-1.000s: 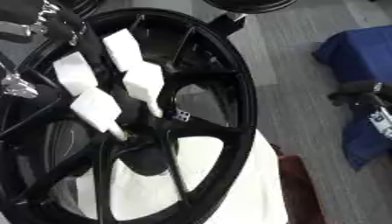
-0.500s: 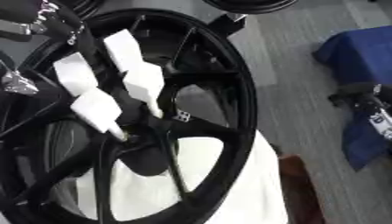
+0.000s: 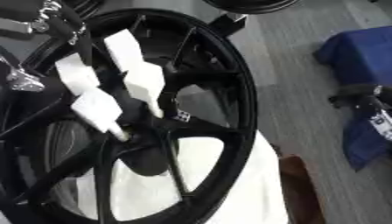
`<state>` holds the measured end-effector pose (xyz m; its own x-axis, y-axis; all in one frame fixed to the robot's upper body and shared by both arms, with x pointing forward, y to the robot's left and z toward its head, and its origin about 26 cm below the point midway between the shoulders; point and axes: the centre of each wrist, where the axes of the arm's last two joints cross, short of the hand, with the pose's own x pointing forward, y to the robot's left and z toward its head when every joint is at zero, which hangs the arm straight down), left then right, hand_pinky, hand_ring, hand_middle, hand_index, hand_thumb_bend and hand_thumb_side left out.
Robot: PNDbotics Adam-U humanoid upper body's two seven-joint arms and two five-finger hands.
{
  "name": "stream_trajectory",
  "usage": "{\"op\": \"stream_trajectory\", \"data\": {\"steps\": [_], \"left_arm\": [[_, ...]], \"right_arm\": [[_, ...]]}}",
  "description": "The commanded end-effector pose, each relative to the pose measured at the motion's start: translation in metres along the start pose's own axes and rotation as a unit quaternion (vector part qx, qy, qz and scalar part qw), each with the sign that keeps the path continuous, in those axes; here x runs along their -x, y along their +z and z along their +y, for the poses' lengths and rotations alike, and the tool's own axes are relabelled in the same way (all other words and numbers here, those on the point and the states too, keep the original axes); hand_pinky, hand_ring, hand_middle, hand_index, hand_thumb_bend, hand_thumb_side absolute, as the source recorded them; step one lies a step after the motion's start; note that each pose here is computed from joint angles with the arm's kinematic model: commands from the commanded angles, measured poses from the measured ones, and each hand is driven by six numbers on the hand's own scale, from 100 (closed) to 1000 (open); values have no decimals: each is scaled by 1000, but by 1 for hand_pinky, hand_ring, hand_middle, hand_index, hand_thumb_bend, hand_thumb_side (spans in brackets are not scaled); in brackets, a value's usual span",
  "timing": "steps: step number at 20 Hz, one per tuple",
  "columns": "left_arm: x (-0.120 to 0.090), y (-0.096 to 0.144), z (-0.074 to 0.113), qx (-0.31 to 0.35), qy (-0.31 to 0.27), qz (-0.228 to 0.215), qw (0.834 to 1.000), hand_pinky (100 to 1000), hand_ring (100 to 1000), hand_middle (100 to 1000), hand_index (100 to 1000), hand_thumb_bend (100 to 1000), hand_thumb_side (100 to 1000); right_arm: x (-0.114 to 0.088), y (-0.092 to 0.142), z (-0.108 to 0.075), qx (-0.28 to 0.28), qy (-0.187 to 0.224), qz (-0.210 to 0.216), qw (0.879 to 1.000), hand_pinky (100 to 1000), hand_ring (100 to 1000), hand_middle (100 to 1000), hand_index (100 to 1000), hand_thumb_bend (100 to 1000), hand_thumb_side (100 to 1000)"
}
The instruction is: Pull the pin out of the wheel hub.
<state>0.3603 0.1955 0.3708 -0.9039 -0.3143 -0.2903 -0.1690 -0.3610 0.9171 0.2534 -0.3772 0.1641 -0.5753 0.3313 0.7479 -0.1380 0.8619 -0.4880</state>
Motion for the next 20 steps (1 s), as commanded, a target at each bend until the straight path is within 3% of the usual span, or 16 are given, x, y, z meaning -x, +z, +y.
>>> {"op": "stream_trajectory", "data": {"steps": [1, 9, 12, 20], "left_arm": [[1, 8, 9, 90, -78, -55, 991, 808, 737, 612, 697, 321, 111], [2, 7, 7, 96, -82, -53, 991, 797, 705, 557, 663, 318, 111], [2, 7, 5, 97, -79, -51, 991, 806, 737, 641, 748, 377, 104], [4, 4, 0, 107, -75, -46, 990, 808, 747, 684, 789, 410, 103]], "right_arm": [[-8, -2, -3, -5, 12, -11, 1000, 941, 773, 586, 756, 100, 696], [-8, -2, -2, -5, 13, -10, 1000, 942, 773, 586, 756, 100, 698], [-8, -2, -2, -6, 13, -10, 1000, 942, 773, 586, 756, 100, 699], [-7, -2, -2, -6, 14, -11, 1000, 942, 774, 586, 756, 100, 698]]}}
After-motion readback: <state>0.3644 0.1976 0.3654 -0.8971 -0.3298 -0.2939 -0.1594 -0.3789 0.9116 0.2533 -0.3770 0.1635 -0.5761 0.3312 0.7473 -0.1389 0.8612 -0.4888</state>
